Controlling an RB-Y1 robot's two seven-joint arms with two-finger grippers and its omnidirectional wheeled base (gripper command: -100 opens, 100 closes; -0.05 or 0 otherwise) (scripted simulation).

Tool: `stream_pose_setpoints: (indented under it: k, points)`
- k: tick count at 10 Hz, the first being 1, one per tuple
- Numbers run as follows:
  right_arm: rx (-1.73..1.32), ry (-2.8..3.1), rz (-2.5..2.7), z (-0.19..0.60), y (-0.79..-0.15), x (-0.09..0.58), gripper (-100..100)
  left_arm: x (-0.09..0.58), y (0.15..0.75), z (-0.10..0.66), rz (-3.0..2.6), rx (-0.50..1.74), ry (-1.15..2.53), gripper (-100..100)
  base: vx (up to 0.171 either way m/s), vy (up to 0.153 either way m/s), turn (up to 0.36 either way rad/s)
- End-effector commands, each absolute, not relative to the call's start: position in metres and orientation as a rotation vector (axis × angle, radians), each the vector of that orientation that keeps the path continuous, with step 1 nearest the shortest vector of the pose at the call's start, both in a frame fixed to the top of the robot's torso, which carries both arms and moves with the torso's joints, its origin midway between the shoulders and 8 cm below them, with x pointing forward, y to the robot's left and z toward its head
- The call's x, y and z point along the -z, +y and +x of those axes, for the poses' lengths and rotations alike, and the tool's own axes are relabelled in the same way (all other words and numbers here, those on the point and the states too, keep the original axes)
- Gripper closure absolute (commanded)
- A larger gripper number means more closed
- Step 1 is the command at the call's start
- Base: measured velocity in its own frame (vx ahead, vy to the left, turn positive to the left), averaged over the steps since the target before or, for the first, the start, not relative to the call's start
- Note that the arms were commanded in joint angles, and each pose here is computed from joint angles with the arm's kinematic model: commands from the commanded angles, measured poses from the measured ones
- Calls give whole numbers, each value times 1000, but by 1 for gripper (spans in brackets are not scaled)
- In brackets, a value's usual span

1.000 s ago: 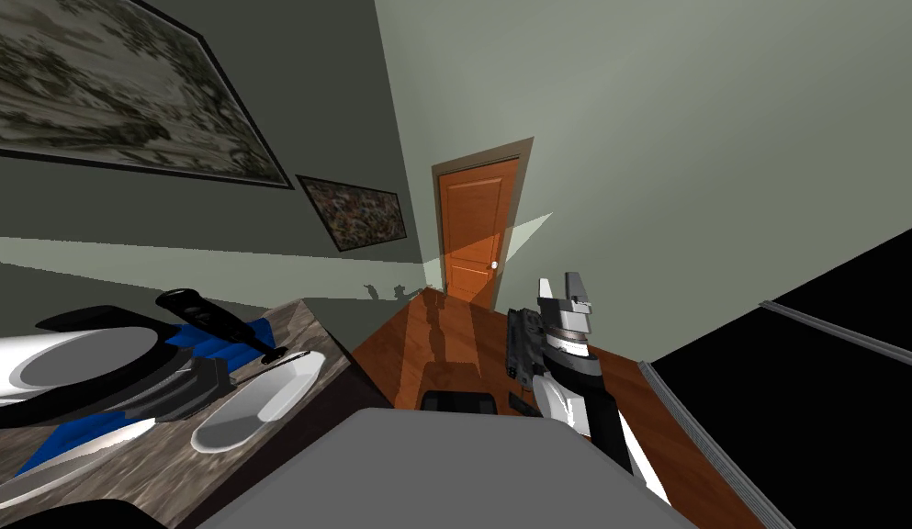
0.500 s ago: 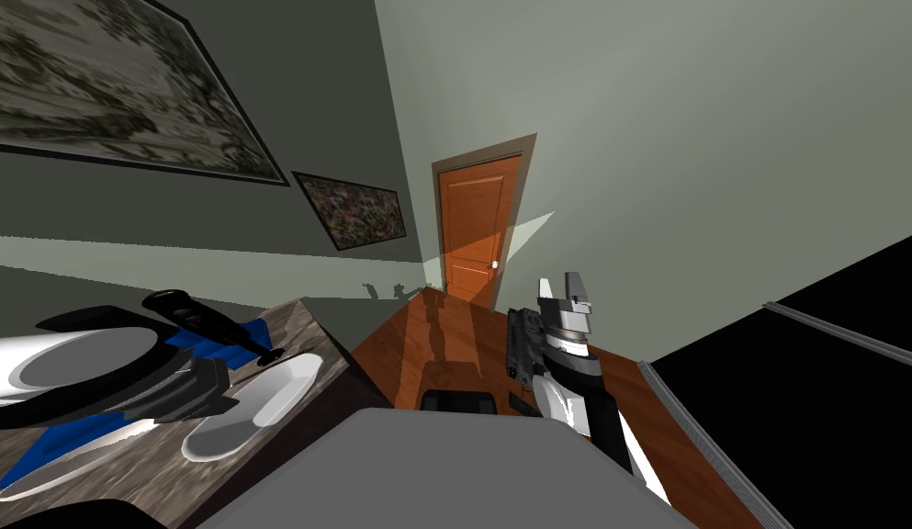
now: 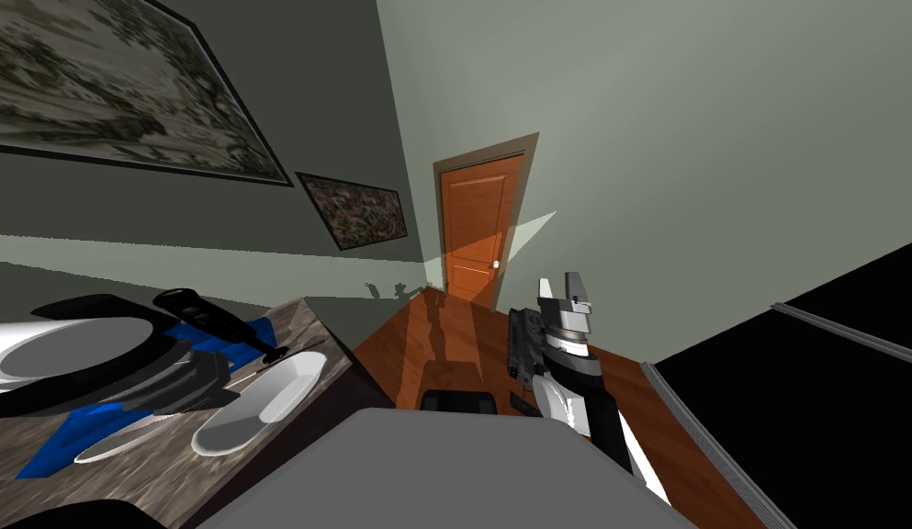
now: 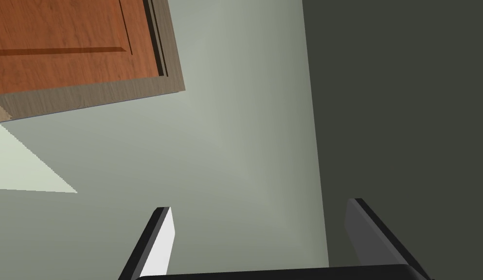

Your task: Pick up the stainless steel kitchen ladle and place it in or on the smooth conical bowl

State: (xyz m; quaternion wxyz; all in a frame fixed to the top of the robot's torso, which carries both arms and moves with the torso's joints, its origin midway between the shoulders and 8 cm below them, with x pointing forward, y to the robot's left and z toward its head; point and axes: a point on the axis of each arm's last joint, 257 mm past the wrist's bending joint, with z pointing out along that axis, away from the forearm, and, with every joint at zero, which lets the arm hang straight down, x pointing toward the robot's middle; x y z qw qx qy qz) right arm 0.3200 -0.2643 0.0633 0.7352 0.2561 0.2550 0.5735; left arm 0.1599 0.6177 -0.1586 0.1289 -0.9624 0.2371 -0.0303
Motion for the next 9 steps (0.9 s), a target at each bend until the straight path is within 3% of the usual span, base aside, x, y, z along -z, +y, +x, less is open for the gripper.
stream_pose_setpoints:
  k: [1,5,6,9]
  points:
    - [-1260,560,563,320,-264,-63,0,148,612,162,-2797,89,692,-100,-4,29,18]
    - [-1260,560,563,320,-264,-63,0,128,599,167,-2790,92,708,-100,-9,32,22]
    - [-1260,560,563,320,-264,-63,0,127,599,167,-2791,90,705,0,0,0,0]
    - [-1260,560,563,320,-264,-63,0,127,599,167,-2791,90,705,0,0,0,0]
